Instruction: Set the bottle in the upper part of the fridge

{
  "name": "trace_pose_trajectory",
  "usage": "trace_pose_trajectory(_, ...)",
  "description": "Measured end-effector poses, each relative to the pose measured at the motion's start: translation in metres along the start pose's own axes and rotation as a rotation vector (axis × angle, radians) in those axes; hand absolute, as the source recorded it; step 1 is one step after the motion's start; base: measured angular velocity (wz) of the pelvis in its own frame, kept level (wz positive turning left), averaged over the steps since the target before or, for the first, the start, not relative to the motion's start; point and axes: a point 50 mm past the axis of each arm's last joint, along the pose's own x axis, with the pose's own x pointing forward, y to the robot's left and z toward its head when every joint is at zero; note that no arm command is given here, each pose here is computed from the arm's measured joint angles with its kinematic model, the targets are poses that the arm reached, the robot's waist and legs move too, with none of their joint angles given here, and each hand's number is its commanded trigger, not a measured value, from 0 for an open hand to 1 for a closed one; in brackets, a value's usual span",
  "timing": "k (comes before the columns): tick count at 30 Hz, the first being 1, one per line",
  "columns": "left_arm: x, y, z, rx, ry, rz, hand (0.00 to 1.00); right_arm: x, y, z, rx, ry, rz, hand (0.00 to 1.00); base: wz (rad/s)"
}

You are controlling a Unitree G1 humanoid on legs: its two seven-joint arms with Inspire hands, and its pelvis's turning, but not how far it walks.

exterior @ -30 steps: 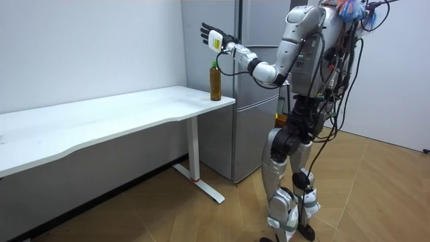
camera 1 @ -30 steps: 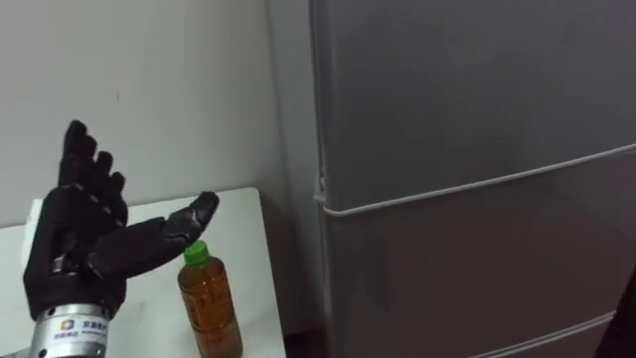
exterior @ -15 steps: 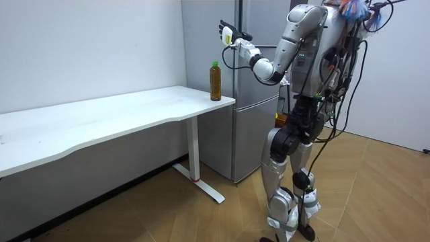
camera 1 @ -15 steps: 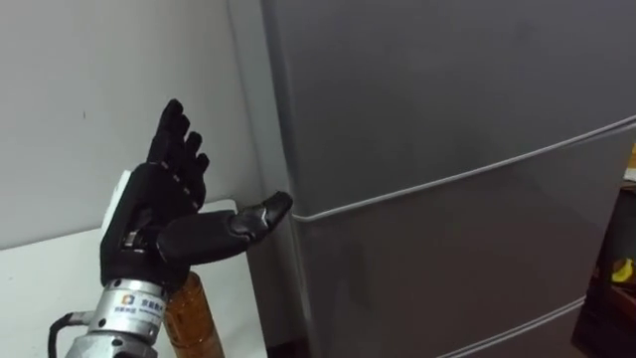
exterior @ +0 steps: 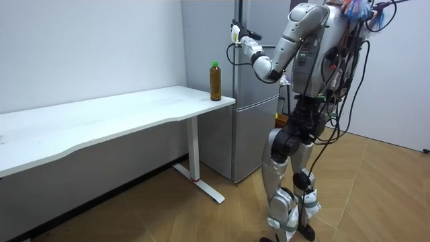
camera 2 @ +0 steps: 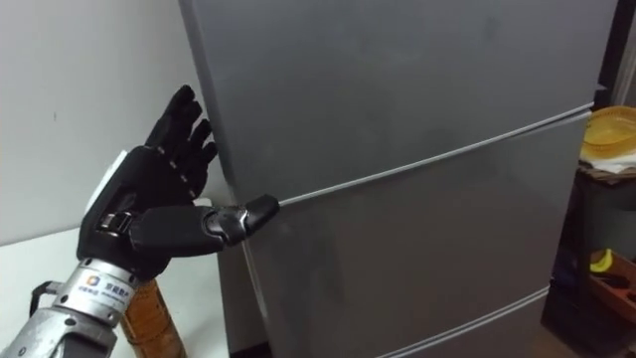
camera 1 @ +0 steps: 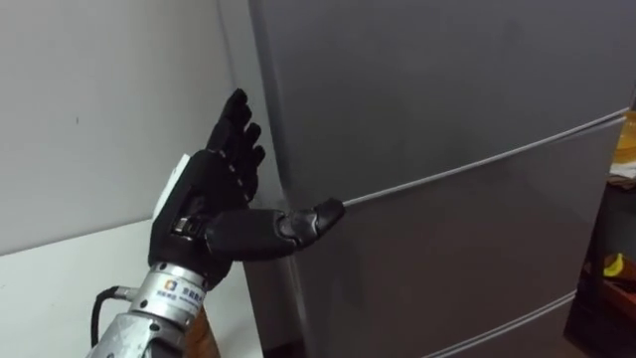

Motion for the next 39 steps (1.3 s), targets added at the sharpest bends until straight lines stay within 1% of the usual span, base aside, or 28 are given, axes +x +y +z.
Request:
trace_pose_trajectory(5, 0.007, -0.005, 0.008, -0.002, -0.033, -0.052, 0.0, 0.0, 0.0, 0.003, -0.002, -0.003, -0.001, 0.0, 0.0)
trace_pose_trajectory(10, 0.008, -0.009, 0.007, -0.008, -0.029, -0.085, 0.0, 0.0, 0.0, 0.003, -0.002, -0.005, -0.001, 0.0, 0.0)
trace_pose_trajectory(15, 0.008, -0.01, 0.007, -0.026, -0.03, -0.096, 0.0, 0.001, 0.0, 0.003, -0.002, -0.006, 0.0, 0.0, 0.0)
trace_pose_trajectory(17, 0.008, -0.01, 0.007, -0.029, -0.03, -0.098, 0.71, 0.001, 0.0, 0.003, -0.002, -0.006, 0.0, 0.0, 0.0)
trace_pose_trajectory(18, 0.008, -0.011, 0.007, -0.029, -0.029, -0.099, 1.0, 0.001, 0.0, 0.003, -0.002, -0.006, 0.0, 0.0, 0.0)
trace_pose_trajectory(22, 0.008, -0.011, 0.007, -0.038, -0.029, -0.103, 1.0, 0.001, 0.0, 0.003, -0.002, -0.006, 0.002, 0.0, 0.0)
trace_pose_trajectory(27, 0.008, -0.006, 0.009, -0.039, -0.041, -0.08, 1.0, 0.001, 0.002, 0.003, -0.005, 0.002, 0.006, 0.0, 0.03)
trace_pose_trajectory(29, 0.007, -0.008, 0.01, -0.055, -0.043, -0.094, 1.0, 0.002, 0.003, 0.003, -0.004, 0.009, 0.009, 0.0, 0.02)
trace_pose_trajectory(31, 0.007, -0.015, 0.008, -0.091, -0.044, -0.109, 1.0, 0.002, 0.005, 0.004, -0.003, 0.009, 0.015, 0.0, 0.06)
trace_pose_trajectory(35, 0.006, -0.014, 0.009, -0.071, -0.044, -0.102, 1.0, 0.002, 0.005, 0.003, -0.002, 0.012, 0.013, 0.0, 0.0)
trace_pose_trajectory(37, 0.006, -0.014, 0.009, -0.07, -0.044, -0.102, 0.86, 0.002, 0.005, 0.004, -0.003, 0.01, 0.013, 0.0, 0.0)
trace_pose_trajectory(38, 0.006, -0.014, 0.009, -0.067, -0.043, -0.101, 0.73, 0.002, 0.005, 0.004, -0.003, 0.01, 0.013, 0.0, 0.0)
trace_pose_trajectory(39, 0.006, -0.014, 0.009, -0.065, -0.043, -0.101, 0.67, 0.002, 0.005, 0.004, -0.003, 0.01, 0.013, 0.0, 0.0)
